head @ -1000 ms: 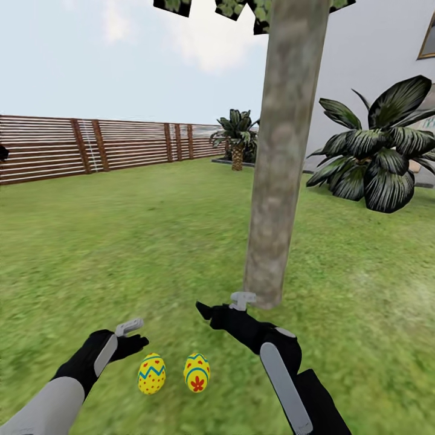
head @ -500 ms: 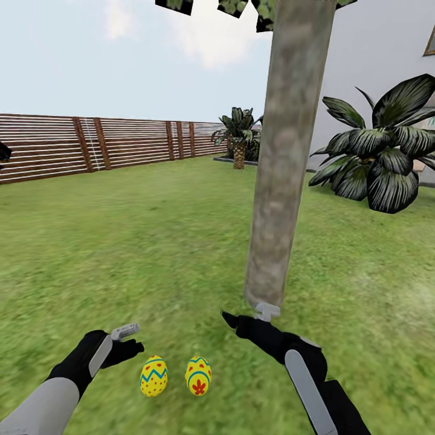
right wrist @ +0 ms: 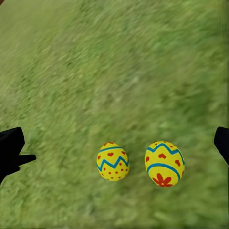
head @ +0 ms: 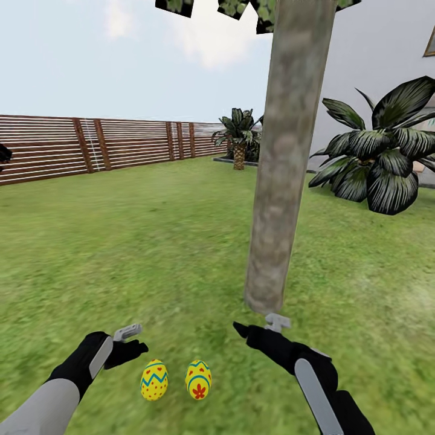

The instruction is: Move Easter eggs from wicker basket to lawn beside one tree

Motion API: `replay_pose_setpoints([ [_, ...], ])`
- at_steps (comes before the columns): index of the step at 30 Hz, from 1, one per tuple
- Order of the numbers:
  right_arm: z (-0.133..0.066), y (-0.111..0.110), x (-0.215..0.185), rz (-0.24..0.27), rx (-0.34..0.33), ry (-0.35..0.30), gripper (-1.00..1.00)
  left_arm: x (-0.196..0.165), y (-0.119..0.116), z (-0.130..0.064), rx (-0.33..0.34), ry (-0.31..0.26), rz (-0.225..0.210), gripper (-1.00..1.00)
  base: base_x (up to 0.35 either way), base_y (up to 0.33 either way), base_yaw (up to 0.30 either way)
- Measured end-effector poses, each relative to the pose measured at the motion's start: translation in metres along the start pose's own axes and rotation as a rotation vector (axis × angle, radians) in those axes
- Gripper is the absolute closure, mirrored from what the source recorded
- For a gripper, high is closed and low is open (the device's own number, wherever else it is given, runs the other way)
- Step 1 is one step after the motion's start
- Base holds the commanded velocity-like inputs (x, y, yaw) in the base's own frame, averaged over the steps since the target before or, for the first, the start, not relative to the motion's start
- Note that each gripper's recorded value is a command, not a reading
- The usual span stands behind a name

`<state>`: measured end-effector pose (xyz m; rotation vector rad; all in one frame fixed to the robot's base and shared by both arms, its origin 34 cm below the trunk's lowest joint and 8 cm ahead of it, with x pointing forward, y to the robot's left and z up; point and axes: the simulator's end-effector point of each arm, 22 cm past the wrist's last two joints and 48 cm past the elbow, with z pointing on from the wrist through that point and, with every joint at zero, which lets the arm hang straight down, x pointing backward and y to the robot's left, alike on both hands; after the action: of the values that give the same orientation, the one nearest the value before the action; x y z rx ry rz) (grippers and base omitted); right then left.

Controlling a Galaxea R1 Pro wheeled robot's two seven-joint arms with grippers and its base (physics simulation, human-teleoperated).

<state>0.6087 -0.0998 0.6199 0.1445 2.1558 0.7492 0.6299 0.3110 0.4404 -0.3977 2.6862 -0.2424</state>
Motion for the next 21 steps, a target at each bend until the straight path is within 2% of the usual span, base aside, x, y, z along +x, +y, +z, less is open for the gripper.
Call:
replay_pose_setpoints([
  [9,-0.005,0.000,-0.013,0.010,0.017,-0.002,-1.00,-0.008,-0.005,-0.012,-0.001,0.000,-0.001,-1.00,0.000,0.000,0.000],
  [16,-0.007,-0.006,-0.010,0.016,0.046,0.043,-1.00,-0.017,-0.008,-0.024,0.000,-0.002,-0.003,-1.00,-0.003,0.000,0.000],
  [19,-0.009,-0.012,-0.010,0.012,0.062,0.060,-1.00,-0.020,-0.010,-0.029,0.000,0.000,-0.002,-1.00,-0.149,0.000,0.000],
  [21,-0.011,-0.026,0.002,0.020,0.089,0.090,-1.00,-0.022,-0.011,-0.032,0.001,0.000,-0.003,-1.00,-0.257,0.000,0.000],
])
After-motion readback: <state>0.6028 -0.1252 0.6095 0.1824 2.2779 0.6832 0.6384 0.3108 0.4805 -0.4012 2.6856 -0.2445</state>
